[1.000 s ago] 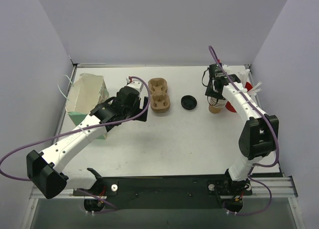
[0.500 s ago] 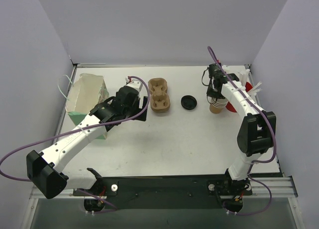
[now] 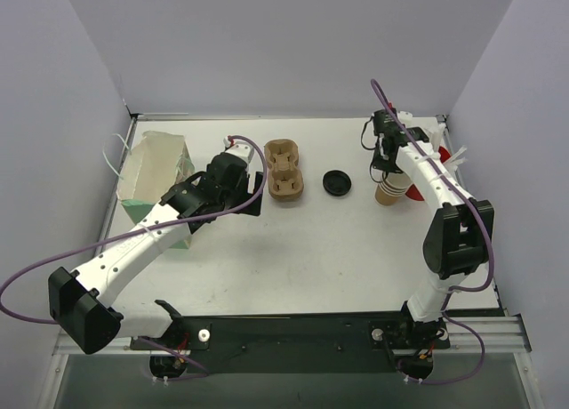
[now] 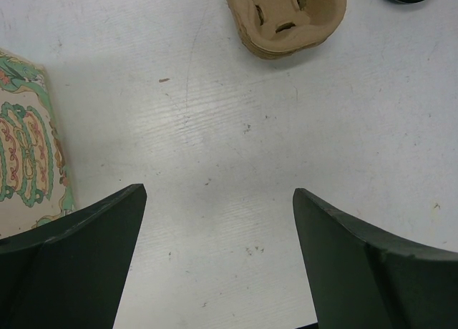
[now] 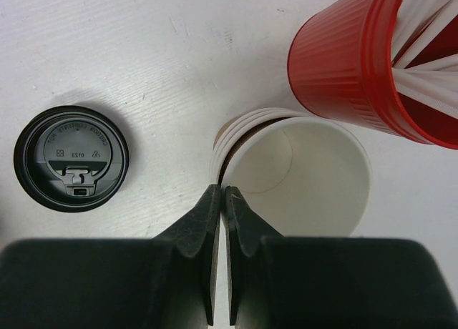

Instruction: Pack the takeout coffee

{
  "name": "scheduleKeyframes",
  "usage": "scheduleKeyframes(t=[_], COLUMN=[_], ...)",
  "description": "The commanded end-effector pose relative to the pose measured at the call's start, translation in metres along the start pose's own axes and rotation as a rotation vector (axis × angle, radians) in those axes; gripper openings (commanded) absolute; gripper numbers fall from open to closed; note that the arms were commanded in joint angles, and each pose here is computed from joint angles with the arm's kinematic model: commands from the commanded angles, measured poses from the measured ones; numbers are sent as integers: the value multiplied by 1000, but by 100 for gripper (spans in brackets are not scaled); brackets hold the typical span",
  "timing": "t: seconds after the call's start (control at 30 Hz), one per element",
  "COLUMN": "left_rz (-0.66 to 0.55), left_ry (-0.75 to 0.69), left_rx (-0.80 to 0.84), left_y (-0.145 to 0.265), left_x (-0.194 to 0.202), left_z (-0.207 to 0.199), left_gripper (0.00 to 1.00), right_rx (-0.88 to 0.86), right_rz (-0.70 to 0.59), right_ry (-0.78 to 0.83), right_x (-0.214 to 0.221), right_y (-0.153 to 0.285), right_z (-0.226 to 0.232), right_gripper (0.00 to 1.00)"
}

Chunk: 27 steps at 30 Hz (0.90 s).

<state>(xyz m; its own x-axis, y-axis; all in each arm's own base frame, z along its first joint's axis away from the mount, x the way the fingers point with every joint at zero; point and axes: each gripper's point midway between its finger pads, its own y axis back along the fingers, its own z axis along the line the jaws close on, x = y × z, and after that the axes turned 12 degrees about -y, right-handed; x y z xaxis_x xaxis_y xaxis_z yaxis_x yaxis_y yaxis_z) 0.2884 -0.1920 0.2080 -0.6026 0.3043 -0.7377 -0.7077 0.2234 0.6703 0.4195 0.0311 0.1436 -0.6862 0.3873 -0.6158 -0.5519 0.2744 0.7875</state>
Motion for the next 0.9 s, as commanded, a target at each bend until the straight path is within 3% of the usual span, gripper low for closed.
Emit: scheduleKeyframes(t=[0.0, 0.37, 0.7, 0.87], left_rz=[-31, -25, -37, -47], left_ry=[8, 7, 17, 74], left_rx=[11, 16, 10, -35], left_y=[4, 1, 4, 11], left_x=[-13, -11, -16, -23], left_z=[0, 0, 5, 19], left_gripper=[95, 95, 95, 94], right_rx=[46, 96, 45, -75], right_rz=[-57, -121, -258, -211], right_ry=[18, 73, 101, 153], right_x=[-21, -39, -75, -38], right_y=[20, 49, 125, 156], right_z=[-10, -11, 5, 41], right_gripper=[0, 0, 0, 0])
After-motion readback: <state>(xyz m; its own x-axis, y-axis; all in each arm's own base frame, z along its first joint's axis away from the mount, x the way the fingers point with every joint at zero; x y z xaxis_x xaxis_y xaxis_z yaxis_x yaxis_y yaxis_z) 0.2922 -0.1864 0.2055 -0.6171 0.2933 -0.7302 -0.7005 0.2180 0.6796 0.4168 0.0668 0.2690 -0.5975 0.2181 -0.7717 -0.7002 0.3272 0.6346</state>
